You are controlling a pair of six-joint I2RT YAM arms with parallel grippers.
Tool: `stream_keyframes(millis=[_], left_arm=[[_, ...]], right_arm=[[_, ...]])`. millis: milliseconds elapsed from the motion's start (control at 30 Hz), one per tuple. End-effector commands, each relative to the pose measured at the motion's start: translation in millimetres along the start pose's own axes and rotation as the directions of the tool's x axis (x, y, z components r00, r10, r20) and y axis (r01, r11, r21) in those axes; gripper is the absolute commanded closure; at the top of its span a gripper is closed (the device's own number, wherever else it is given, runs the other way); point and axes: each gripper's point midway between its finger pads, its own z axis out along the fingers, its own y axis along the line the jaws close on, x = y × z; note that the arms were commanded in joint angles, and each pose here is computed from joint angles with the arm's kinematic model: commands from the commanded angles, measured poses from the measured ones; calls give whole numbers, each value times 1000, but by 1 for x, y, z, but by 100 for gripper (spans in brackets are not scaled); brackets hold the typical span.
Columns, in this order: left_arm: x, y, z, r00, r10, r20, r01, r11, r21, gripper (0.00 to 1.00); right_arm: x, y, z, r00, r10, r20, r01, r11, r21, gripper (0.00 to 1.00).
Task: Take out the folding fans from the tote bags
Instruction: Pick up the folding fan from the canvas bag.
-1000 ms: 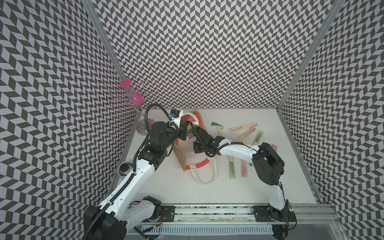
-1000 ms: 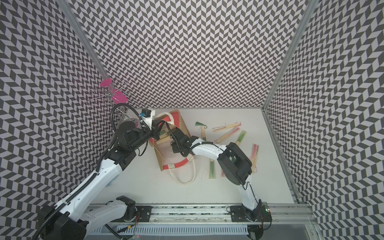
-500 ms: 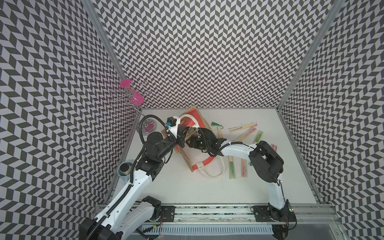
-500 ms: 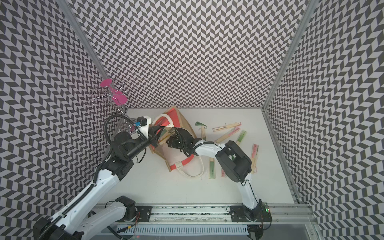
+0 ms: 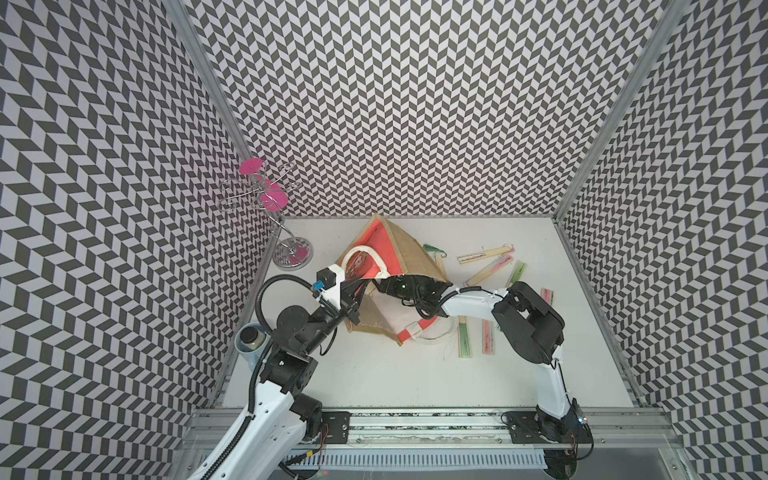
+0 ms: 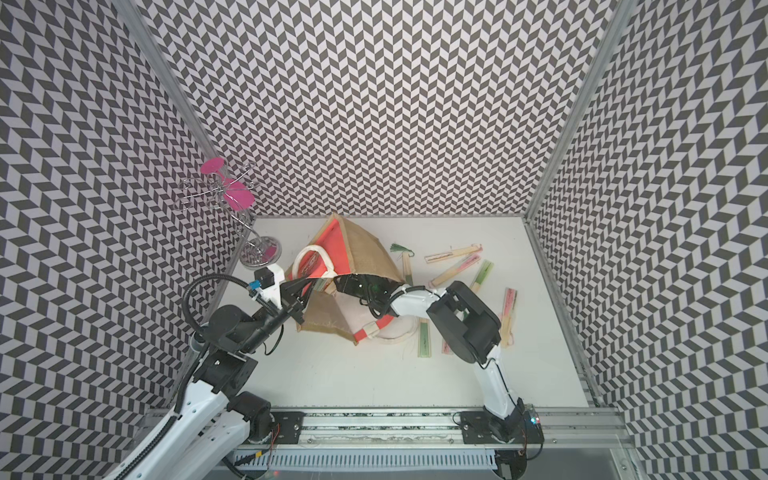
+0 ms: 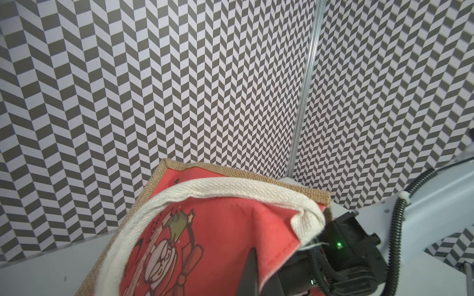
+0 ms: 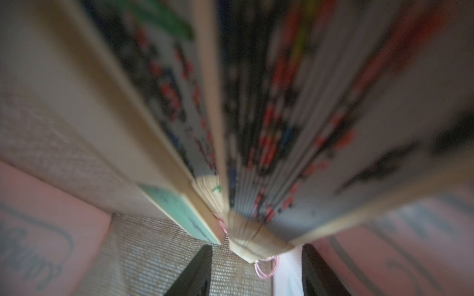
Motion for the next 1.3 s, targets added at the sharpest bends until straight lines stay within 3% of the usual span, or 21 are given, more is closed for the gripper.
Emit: stream_keyframes(millis=[0,200,433,633,800,1033,1267], left_arm=[[-20,-13,-15,994,-33,105,28,998,48,100],[-8,-13,-26,995,-61,81,59,998,34,100],[-9,-11,-24,996,-43,75,41,999,23,100],[-5,-10,-24,996,-57,67,55,998,19,100],[-4,-7,-23,996,-58,66,58,998,5,100],[-2,0,-22,995,-71,67,74,997,-31,100],[-2,6,-19,995,-77,67,81,995,-57,100]], right_arm=[[-36,8,-4,993,15,121,-12,999,-30,44],[-42,9,-2,990,-1,138,2,1000,-11,45],[-39,4,1,992,-14,126,13,1000,12,61],[-43,0,0,990,-28,139,23,999,39,61],[-45,5,-4,989,-37,143,32,999,34,71],[-44,23,-21,989,-44,139,50,998,-37,73],[-38,38,-32,991,-49,127,65,990,-126,83]])
